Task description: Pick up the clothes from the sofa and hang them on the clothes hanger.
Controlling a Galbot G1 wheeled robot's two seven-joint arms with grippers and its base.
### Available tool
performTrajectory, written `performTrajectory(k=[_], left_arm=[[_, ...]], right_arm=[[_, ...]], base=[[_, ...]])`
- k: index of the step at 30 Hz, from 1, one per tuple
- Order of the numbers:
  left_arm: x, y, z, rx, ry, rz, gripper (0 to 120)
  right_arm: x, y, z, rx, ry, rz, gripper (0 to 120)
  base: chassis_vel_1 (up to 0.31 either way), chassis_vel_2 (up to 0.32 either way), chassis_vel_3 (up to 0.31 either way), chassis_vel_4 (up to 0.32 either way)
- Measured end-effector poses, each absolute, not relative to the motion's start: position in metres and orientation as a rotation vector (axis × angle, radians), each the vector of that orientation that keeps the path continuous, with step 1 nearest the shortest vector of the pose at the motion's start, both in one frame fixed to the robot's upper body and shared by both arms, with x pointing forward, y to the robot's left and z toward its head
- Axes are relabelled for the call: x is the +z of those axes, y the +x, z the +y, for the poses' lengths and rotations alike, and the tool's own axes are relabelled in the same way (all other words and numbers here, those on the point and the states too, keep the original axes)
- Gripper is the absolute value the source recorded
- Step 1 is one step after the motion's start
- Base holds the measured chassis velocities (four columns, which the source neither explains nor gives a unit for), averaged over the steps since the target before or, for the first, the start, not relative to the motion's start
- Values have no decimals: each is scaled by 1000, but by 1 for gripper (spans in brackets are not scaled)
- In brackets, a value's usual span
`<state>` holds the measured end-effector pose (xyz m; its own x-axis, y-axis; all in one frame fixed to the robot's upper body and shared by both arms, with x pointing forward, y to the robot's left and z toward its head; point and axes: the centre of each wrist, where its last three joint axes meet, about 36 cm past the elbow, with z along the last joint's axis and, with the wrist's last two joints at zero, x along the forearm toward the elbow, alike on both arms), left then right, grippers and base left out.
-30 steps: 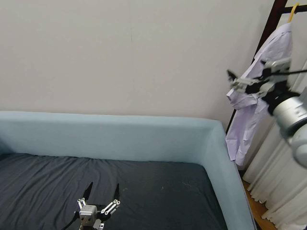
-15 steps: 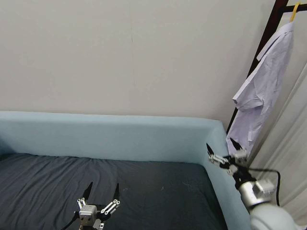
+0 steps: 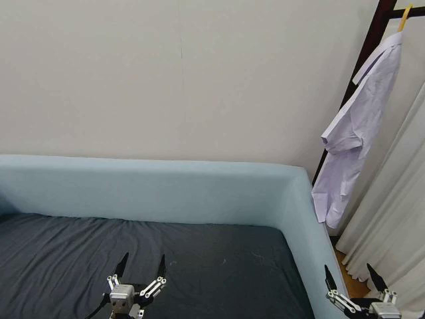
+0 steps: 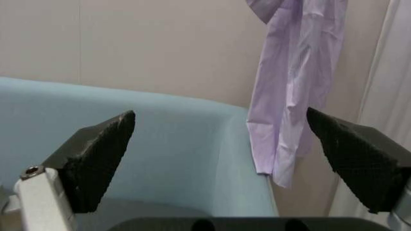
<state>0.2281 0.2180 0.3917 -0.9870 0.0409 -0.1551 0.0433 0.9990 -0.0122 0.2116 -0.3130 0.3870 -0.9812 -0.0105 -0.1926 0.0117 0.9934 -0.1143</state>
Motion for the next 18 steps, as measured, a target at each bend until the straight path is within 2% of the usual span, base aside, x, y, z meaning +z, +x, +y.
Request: performTrajectory(k=[18], left_arm=[[392,228,218,-23,63,2985,100]], right_arm=[[389,215,-311,-181,-20,2942,100]], base=[[0,0,0,0]])
